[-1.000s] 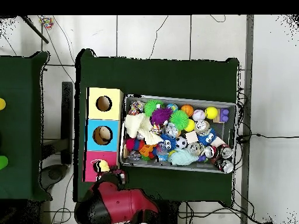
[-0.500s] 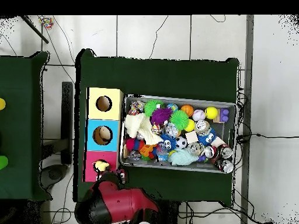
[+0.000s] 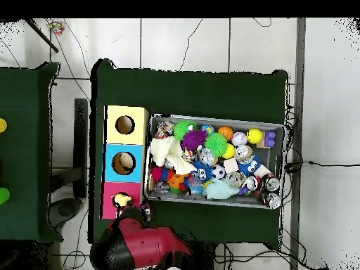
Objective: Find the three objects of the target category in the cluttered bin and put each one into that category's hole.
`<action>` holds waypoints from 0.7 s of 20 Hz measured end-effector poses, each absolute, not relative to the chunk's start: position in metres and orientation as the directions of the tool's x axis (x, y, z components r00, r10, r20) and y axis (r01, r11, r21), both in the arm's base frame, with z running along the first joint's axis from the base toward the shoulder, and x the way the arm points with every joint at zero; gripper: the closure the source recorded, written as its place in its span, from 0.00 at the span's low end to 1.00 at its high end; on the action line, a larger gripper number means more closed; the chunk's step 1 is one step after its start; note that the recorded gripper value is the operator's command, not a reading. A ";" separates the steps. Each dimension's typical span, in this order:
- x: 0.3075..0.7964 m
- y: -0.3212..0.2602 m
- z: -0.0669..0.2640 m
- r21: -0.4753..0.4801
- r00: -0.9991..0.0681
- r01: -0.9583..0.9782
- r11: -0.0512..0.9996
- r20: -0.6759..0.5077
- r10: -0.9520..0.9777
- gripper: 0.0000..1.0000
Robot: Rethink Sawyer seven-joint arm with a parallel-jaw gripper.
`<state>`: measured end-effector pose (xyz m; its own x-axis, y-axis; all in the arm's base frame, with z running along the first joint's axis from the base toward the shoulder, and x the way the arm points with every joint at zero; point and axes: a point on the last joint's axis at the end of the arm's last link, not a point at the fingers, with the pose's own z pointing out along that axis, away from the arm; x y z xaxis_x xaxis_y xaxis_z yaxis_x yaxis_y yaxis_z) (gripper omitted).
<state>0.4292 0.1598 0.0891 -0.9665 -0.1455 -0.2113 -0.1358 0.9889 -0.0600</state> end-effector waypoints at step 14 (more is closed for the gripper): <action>0.422 0.189 0.099 -0.047 -0.956 -0.209 0.977 -0.200 -0.215 0.00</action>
<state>0.4219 0.1894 0.0988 -0.9560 -0.2146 -0.1999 -0.2094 0.9767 -0.0470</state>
